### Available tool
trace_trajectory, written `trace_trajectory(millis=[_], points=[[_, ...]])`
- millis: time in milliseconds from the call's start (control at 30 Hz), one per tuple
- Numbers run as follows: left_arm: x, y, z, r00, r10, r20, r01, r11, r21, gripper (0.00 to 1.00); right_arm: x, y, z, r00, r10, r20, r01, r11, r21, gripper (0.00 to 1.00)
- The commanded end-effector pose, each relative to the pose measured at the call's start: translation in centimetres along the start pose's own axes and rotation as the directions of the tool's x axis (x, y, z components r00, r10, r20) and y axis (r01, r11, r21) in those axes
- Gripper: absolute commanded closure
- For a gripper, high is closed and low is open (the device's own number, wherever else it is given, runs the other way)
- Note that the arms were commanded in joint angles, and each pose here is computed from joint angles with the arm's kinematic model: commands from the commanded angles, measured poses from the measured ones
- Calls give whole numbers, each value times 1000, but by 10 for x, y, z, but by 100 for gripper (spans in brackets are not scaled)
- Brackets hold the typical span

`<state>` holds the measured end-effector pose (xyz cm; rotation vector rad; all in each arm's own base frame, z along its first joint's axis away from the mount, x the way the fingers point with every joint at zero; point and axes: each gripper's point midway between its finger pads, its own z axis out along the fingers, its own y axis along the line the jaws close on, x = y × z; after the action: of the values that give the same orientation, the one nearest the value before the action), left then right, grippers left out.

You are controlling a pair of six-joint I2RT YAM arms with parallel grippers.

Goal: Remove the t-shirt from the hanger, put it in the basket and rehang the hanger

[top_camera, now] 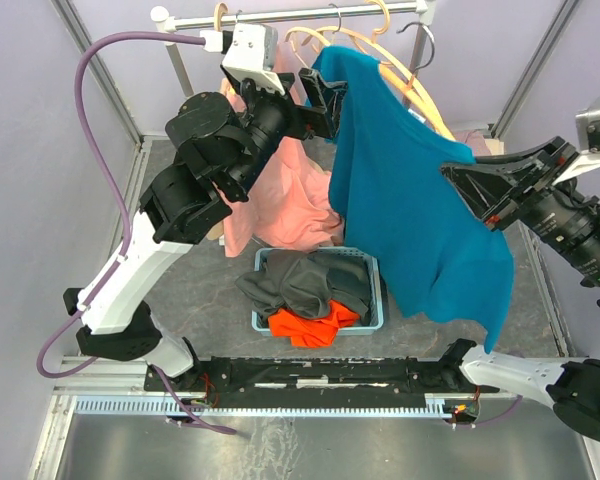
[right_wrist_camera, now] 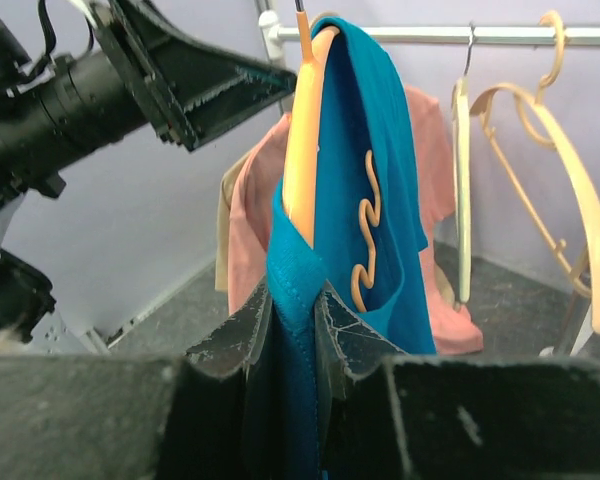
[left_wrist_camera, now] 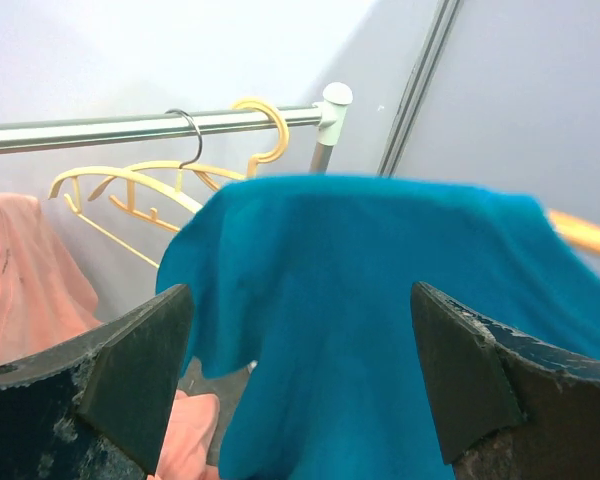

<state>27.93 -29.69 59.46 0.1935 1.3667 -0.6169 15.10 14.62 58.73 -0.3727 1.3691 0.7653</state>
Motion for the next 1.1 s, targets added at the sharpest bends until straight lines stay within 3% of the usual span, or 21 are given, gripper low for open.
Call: trace_trajectory(millis=[0,433,1067], points=[[-34,-4,-6,996,16,88,-20,999,44,5,-12,11,-8,999,23,43,-21,998,-57,99],[-27,-15,-4,998,4,65,-11,995,96,5,14,4,-6,1000,22,-19,-22,999,-32,99],[32,-50,4,976,-168,-138,192,962,192,6,18,-14,7,1000,-27,1,27,998,59,99]])
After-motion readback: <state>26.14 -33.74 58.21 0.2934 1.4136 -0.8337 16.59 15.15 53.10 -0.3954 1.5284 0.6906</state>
